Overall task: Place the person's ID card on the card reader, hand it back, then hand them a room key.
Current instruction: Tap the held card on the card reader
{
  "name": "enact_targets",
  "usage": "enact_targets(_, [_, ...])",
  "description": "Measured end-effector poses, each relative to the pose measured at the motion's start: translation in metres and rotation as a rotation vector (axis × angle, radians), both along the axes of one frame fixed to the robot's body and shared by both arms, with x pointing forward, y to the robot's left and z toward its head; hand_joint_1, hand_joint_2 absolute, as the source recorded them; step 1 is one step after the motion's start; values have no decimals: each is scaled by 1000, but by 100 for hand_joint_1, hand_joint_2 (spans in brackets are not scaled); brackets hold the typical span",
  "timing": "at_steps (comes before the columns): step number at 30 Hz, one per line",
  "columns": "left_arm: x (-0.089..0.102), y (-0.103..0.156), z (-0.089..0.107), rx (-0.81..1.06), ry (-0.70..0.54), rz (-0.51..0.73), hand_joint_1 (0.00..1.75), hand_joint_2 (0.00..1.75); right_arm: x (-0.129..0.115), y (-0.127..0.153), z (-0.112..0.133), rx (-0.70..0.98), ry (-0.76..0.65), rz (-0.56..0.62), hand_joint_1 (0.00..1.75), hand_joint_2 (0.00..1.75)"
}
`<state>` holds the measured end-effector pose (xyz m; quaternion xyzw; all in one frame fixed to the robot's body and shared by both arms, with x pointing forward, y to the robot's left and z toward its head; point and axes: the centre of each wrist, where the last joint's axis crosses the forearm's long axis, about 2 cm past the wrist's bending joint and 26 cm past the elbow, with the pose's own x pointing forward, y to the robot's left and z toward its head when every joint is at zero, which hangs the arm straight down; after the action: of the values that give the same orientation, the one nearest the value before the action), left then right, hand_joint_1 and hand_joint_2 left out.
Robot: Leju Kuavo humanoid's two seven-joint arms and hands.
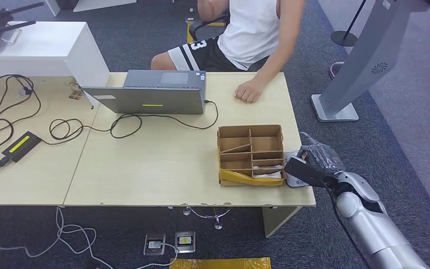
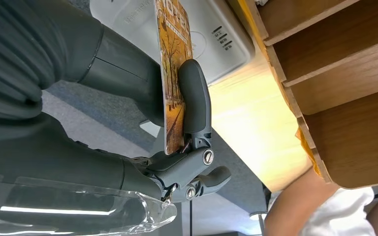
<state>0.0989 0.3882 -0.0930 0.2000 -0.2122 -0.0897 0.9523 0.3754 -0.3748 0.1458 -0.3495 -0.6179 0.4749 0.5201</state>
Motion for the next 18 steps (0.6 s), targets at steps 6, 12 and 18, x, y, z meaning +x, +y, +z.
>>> enact_targets(6, [0, 1, 0, 2, -1, 1, 0, 175, -2, -4, -3, 3, -3, -21, 175, 175])
enact_targets(12, [0, 1, 0, 3, -2, 4, 0, 175, -4, -11, -10, 1, 3, -28, 175, 175])
enact_targets(18, [0, -1, 0, 4, -5, 10, 0, 175, -4, -18, -15, -8, 13, -41, 175, 175])
